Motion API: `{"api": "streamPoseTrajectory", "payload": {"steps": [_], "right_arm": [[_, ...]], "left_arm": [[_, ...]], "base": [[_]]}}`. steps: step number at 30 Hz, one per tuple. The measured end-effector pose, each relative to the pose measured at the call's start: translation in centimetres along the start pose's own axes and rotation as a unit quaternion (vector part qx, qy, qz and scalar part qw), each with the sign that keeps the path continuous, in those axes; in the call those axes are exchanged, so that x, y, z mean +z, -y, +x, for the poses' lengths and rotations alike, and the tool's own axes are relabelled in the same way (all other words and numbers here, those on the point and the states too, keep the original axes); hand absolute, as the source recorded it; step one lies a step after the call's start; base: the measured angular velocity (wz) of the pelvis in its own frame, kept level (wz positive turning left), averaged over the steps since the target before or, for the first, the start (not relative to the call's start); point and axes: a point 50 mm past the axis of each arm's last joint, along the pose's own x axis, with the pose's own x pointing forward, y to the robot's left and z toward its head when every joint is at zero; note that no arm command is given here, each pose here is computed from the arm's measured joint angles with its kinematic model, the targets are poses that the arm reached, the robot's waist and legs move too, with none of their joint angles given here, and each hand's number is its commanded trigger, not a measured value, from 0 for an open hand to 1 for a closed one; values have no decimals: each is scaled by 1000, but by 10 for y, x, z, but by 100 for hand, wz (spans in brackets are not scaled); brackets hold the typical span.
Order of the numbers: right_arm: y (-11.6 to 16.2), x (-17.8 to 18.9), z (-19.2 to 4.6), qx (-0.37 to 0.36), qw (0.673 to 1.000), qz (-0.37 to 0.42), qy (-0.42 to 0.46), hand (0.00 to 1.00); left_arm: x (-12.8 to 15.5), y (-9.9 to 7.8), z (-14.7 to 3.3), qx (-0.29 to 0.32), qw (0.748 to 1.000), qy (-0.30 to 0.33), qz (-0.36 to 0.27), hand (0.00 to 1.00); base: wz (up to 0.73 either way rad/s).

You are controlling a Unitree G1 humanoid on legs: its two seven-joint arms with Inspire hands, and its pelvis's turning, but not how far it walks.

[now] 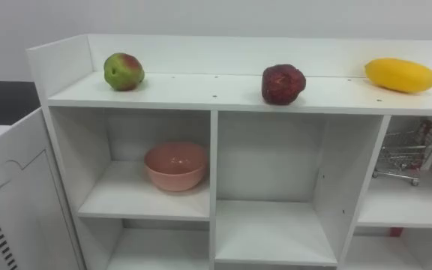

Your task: Arrange fruit in the closet

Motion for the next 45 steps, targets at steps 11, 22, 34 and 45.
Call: {"api": "streamPoseTrajectory", "payload": {"steps": [11,22,34,45], "right_arm": [[0,4,0,7,1000,-13,11,0],[2,5,0,-11,1000,24,11,0],[16,80,-8,-38,968,195,153,0],[23,188,-77,-65,878,222,418,0]], "left_arm": [[2,-2,0,4,1000,3,3,0],[3,-4,0,17,1000,12,4,0],[5,-19,-1,43,998,42,-26,0],[1,-25,-2,73,996,50,-29,0]], "base": [[-1],[-1],[0],[-5]]}}
